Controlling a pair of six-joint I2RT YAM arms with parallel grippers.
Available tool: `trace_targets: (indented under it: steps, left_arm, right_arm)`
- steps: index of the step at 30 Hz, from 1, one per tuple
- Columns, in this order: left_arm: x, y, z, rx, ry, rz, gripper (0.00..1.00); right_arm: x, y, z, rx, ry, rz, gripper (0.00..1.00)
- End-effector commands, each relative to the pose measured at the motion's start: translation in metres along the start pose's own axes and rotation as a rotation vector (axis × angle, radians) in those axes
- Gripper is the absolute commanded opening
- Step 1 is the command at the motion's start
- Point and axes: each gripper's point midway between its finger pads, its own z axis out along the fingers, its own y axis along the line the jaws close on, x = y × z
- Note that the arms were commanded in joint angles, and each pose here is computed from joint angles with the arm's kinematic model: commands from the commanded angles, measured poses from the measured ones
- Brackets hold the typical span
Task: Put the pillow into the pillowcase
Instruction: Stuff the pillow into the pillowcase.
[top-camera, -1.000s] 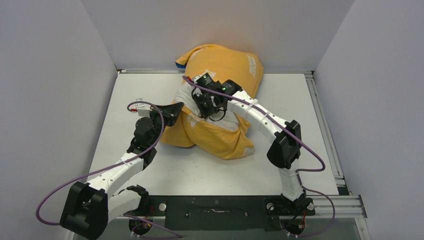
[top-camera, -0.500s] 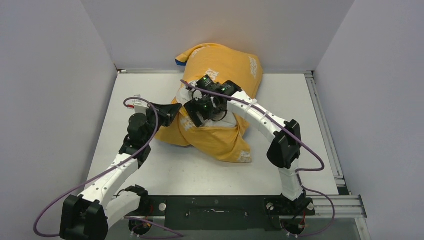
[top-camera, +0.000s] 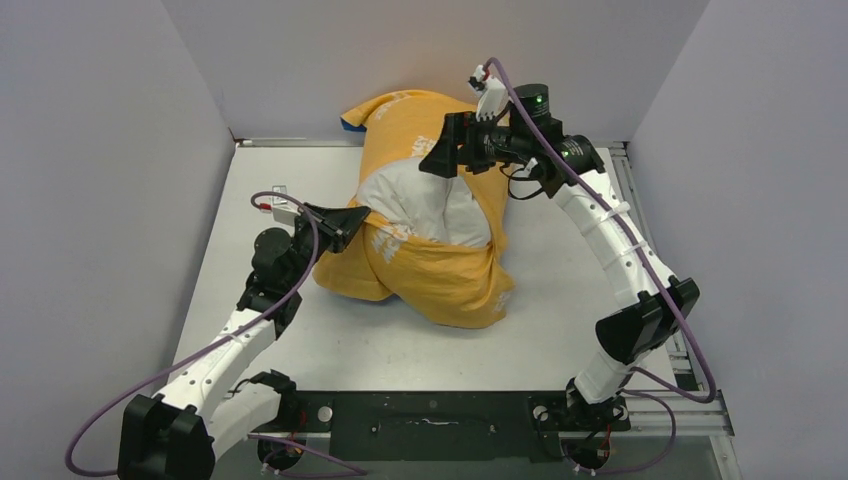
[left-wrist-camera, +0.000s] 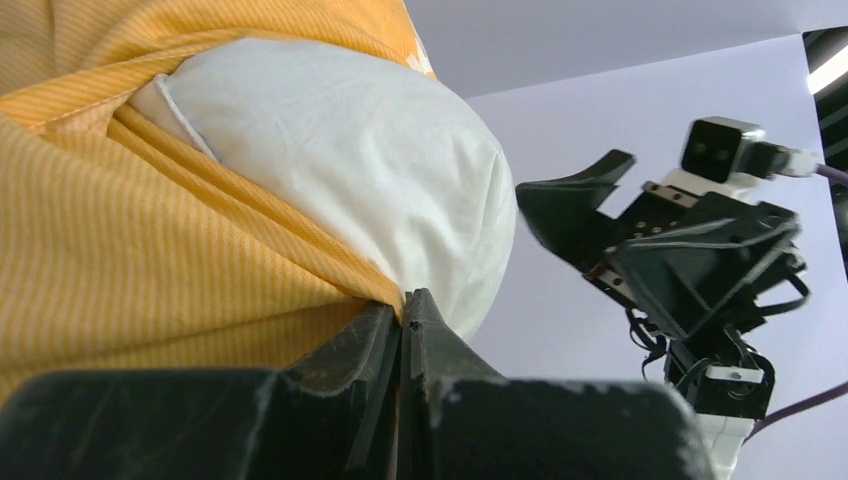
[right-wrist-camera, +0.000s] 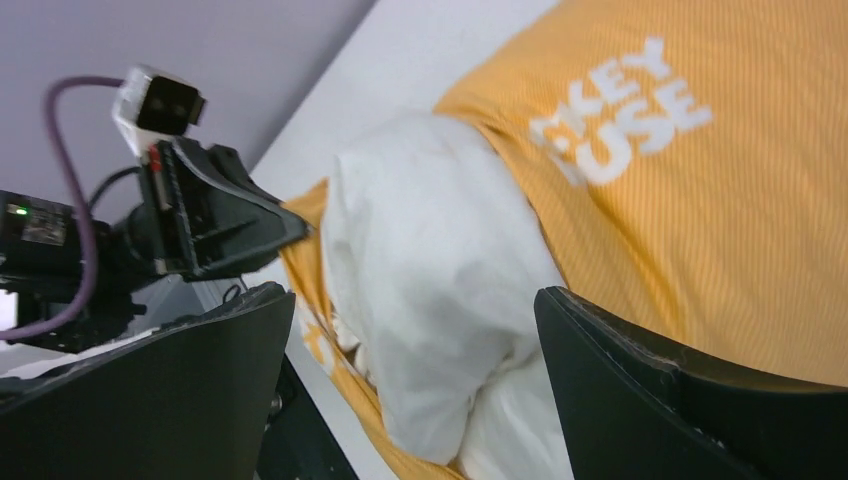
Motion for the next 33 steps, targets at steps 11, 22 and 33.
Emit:
trace_targets:
  steps: [11, 22, 33]
  left_arm:
    - [-0.012, -0.101, -0.003, 0.299, -0.004, 0.051, 0.00]
    - [-0.025, -0.176, -0.021, 0.460, -0.040, 0.076, 0.00]
    - [-0.057, -0.269, -0.021, 0.562, -0.142, 0.091, 0.00]
  right_arm:
    - [0.004, 0.049, 0.054, -0.245, 0.015, -0.064, 0.51]
    - [0.173, -0.063, 0.126, 0.151, 0.503, 0.072, 0.15]
    - [0.280, -0.083, 0.149, 0.279, 0.878, -0.119, 0.12]
